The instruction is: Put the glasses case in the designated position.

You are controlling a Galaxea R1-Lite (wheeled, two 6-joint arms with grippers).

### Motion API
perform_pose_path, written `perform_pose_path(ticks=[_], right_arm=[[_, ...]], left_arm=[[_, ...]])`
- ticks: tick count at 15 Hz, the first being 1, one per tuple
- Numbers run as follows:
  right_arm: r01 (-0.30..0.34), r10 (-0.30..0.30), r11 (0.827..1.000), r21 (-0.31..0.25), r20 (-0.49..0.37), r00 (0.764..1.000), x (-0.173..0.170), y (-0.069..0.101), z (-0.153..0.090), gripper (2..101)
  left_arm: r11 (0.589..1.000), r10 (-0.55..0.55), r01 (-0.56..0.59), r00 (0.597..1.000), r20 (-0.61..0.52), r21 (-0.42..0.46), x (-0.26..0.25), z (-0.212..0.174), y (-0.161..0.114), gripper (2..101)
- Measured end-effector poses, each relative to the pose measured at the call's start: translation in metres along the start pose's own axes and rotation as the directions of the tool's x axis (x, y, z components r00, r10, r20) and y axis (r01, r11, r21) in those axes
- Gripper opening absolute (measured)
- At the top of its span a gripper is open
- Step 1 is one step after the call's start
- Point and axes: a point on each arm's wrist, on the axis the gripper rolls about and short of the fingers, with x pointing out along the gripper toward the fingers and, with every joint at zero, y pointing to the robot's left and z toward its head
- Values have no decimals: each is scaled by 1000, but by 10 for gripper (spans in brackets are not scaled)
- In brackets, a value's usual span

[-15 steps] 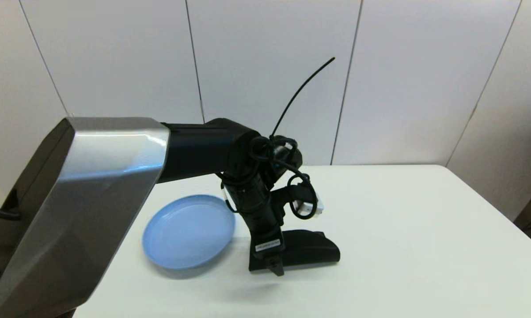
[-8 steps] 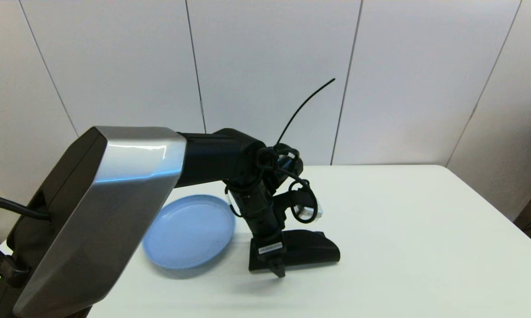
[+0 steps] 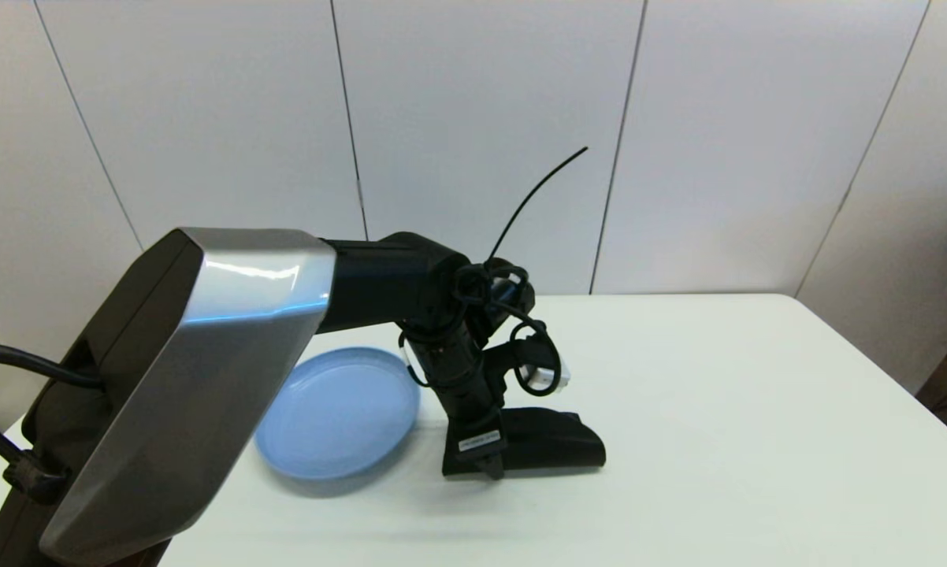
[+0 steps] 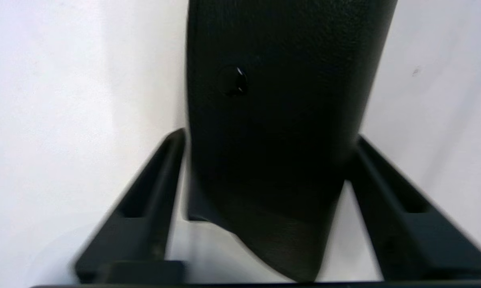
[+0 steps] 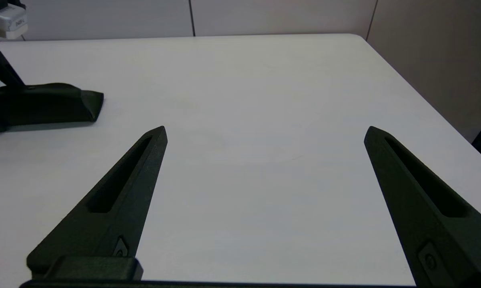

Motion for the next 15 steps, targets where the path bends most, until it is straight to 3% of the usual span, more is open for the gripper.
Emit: perform_pose_path(ticks=[3,5,11,15], right_arm=[[0,0,1000,0,0,1000,0,0,0,977],[0,0,1000,0,0,1000,0,0,0,977],[0,0,1000,0,0,1000,0,0,0,979],[0,0,1000,0,0,1000,0,0,0,979]], left_arm=[[1000,3,-3,1000,0,-6,0,-2,2,516],[1000,4,-4,1000,-1,-9,-1,-3,3,447],[999,42,-41,999,32,-25,-13,-7,11,381],[991,128,-123,986,111,-50,-47,-14,23,365]])
